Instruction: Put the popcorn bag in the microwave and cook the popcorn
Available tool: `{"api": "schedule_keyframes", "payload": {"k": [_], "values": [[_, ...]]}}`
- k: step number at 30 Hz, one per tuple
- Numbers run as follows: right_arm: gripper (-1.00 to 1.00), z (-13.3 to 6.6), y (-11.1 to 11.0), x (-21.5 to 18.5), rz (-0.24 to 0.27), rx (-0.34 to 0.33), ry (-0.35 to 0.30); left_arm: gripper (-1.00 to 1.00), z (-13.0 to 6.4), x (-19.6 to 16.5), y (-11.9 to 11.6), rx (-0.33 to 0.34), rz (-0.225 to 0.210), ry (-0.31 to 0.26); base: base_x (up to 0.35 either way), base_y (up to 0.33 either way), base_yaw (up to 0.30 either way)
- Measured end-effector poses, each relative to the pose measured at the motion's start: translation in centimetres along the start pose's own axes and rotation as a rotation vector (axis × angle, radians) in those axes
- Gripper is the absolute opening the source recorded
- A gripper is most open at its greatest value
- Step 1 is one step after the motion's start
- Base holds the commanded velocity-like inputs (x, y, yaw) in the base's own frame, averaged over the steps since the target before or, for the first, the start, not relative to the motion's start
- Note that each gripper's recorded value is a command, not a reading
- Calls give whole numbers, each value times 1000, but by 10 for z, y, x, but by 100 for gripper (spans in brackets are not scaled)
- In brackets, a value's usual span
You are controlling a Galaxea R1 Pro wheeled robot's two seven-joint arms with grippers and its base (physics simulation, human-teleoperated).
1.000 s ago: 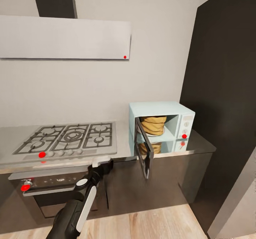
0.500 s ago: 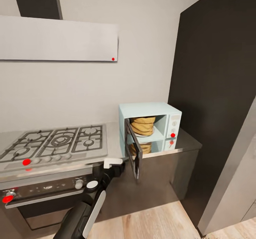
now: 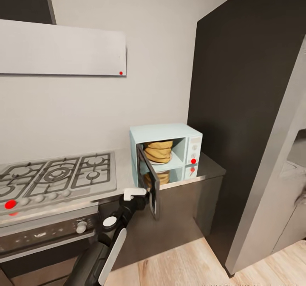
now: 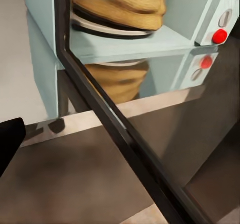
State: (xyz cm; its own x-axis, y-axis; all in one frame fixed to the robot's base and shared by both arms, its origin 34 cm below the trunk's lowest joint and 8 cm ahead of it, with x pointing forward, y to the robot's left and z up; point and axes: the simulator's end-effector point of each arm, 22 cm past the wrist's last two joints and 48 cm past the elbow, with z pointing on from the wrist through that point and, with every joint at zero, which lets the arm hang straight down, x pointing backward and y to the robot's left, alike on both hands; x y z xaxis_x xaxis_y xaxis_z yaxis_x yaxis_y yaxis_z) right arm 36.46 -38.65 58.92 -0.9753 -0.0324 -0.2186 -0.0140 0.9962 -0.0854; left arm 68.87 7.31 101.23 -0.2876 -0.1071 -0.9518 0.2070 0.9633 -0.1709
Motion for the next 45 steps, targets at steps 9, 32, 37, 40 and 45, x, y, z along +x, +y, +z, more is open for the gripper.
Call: {"api": "schedule_keyframes", "payload": {"k": [9,32,37,40,45], "values": [[100,-1,-4,-4,5,16,-10,100,-2,-6,3,-10,3,-10,0,0,-195],[100,-3,7,-17,55,25,-55,100,-10,-19,-2,88,47,-42,0,0,-176],[100,-3,7,-18,55,25,-57,100,-13,-29,-4,90,46,-62,116,0,-5],[100,-4,8,-18,54,24,-58,100,-13,-28,-4,90,47,-61,283,0,0],[100,-3,8,-18,54,24,-58,100,-12,-25,-6,92,47,-55,297,0,0]]}}
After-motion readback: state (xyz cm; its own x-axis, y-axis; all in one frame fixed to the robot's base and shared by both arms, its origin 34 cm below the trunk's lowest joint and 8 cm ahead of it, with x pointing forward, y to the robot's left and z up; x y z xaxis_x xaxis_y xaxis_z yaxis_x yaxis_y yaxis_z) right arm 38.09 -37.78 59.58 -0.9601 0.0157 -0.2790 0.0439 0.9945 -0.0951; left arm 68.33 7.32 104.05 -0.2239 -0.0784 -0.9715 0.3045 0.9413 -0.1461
